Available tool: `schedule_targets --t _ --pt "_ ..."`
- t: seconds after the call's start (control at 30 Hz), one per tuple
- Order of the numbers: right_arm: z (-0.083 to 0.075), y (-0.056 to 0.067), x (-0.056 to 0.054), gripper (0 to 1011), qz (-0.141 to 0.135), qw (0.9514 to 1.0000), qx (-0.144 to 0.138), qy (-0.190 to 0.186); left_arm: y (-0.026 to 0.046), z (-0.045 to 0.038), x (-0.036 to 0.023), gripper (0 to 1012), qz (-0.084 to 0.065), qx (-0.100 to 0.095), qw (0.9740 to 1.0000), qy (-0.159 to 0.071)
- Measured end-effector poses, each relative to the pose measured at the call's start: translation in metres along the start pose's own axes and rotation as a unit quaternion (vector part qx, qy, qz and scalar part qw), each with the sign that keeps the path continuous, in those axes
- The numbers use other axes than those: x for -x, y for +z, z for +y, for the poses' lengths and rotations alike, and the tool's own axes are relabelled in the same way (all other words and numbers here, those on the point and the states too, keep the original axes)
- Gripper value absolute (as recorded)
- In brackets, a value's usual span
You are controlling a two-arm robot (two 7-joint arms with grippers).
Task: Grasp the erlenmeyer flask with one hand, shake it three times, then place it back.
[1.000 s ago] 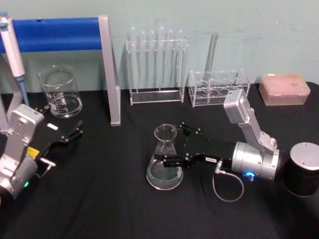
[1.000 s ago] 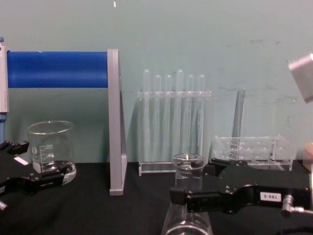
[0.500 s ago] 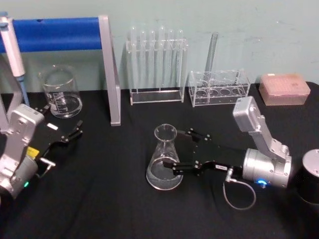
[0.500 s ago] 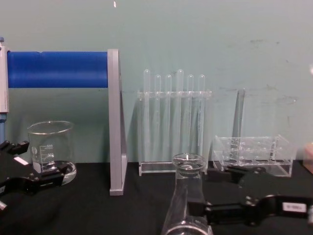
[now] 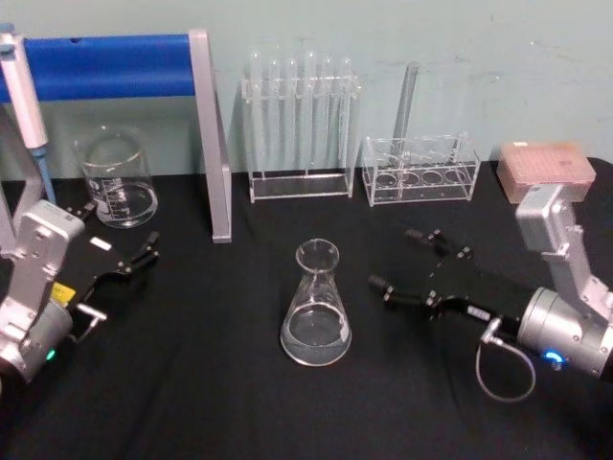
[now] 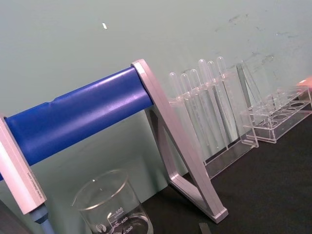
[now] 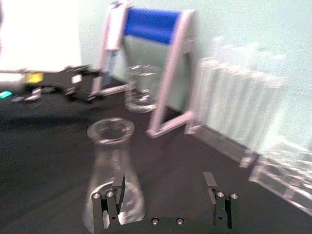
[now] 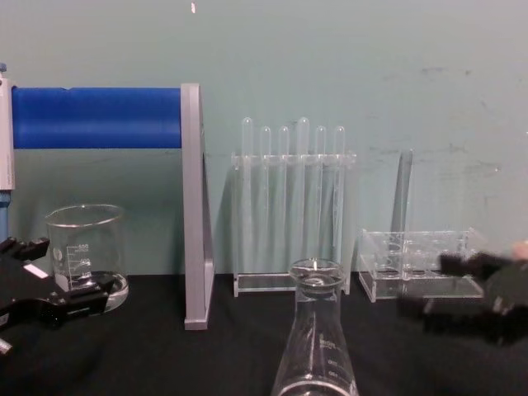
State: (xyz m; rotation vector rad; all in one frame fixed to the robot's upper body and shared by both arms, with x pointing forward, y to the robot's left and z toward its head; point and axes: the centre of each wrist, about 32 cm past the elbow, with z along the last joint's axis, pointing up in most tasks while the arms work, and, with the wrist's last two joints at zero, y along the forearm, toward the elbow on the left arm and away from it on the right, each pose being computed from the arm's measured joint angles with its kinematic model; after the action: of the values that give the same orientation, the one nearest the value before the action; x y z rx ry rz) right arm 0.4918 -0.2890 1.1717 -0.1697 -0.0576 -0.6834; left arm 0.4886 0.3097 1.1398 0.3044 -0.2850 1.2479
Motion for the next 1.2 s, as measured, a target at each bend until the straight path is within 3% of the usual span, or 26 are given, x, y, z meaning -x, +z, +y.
schedule_targets --t 0.07,0.1,0.3,0.53,0.7,0.93,1.2 --pt "-0.004 0.002 0.001 1003 0.008 0.9989 -0.013 -0.044 0.0000 0.0000 0.0000 1001 0.000 0.000 1.0000 0.000" --pt "-0.004 0.002 0.001 1003 0.008 0.9989 -0.013 -0.044 0.0000 0.0000 0.0000 1001 0.000 0.000 1.0000 0.000" --pt "0.000 0.003 0.003 1003 0.028 0.9902 -0.038 -0.131 0.0000 0.0000 0.0000 1001 0.000 0.000 1.0000 0.000" --pt "0.022 0.000 -0.002 1003 0.057 0.9798 -0.012 -0.191 0.0000 0.0000 0.0000 1001 0.000 0.000 1.0000 0.000" --pt "0.040 -0.006 -0.006 1003 0.064 0.9784 0.010 -0.197 0.0000 0.0000 0.0000 1001 0.000 0.000 1.0000 0.000" --pt "0.052 -0.012 -0.008 1003 0.070 0.9785 0.027 -0.192 0.0000 0.0000 0.0000 1001 0.000 0.000 1.0000 0.000" --pt "0.055 -0.012 -0.009 1003 0.071 0.9788 0.032 -0.189 0.0000 0.0000 0.0000 1001 0.000 0.000 1.0000 0.000"
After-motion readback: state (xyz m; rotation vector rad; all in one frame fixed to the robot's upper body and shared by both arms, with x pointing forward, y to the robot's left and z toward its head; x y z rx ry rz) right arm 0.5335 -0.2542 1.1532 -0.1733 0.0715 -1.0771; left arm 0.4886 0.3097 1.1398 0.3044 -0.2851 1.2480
